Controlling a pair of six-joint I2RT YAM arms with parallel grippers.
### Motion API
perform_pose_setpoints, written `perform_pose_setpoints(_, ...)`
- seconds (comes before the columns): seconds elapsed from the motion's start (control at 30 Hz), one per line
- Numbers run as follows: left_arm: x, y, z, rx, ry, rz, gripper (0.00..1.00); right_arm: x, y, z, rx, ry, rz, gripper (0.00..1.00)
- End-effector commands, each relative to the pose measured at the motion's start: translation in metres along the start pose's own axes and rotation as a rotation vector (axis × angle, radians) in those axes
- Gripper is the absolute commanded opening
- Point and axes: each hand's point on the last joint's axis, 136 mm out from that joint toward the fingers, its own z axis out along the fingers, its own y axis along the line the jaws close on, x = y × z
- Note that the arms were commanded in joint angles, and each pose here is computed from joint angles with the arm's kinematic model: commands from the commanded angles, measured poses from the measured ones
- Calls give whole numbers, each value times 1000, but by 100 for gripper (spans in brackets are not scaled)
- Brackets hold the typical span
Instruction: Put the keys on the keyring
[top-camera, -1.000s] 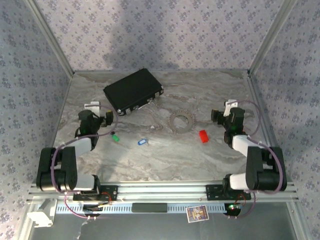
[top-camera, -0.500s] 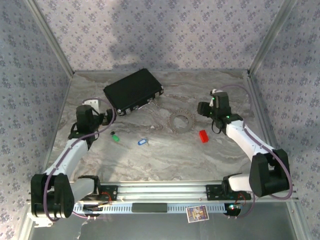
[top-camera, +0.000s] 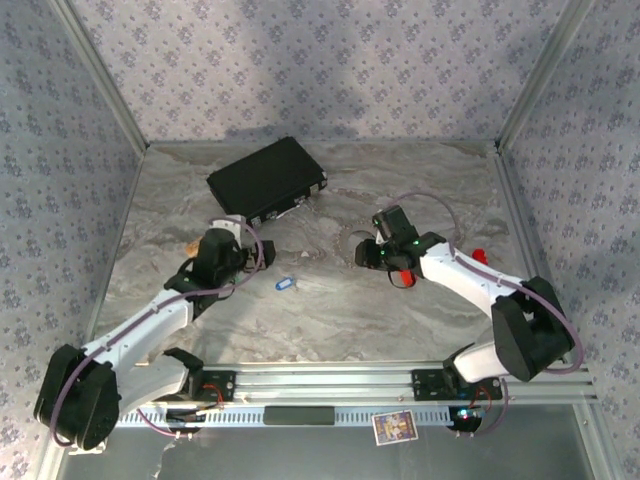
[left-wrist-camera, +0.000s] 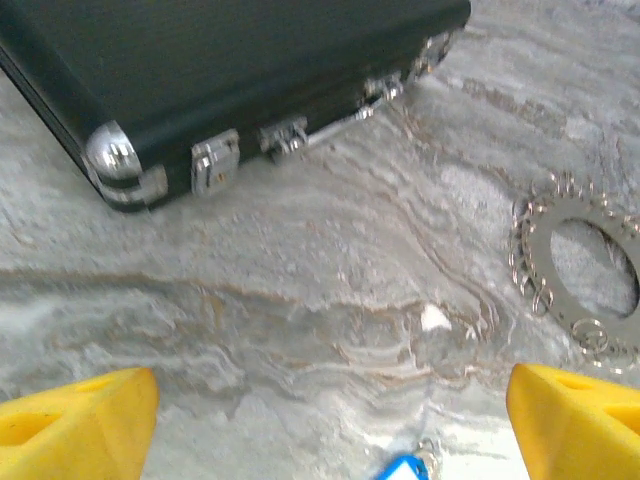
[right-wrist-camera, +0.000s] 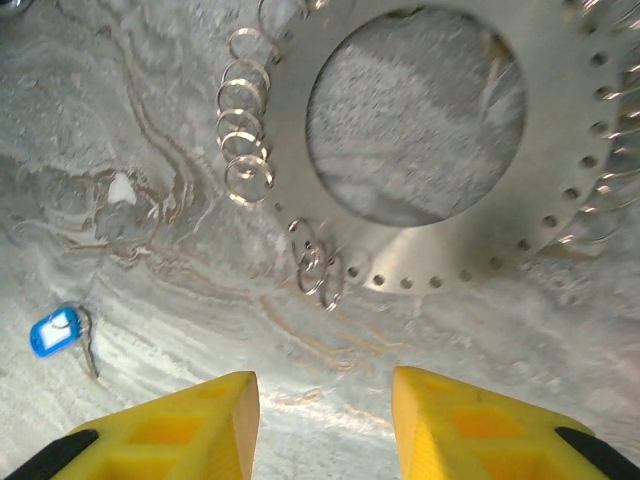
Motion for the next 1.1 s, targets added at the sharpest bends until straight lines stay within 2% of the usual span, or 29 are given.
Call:
perform_pose_setpoints(0.0,4,-7,5,13,-21,-75,89,14,9,13,-58,83,27,40)
perform_pose_setpoints(0.23,12,-29,18,58,7,-62,88,11,4,30,-57,76,48,40)
perform_pose_setpoints(0.4,9,-30,21,38,16,-45,85,8,0,42,-50,69,105,31)
perform_pose_setpoints(0.63,0,-33,18,36,0,-39,85,9,-12,53,0,73,121,28)
perform_pose_setpoints(1.07,-9,-33,15,23,-25,-39,81,11,-14,64,-1,87,132,16)
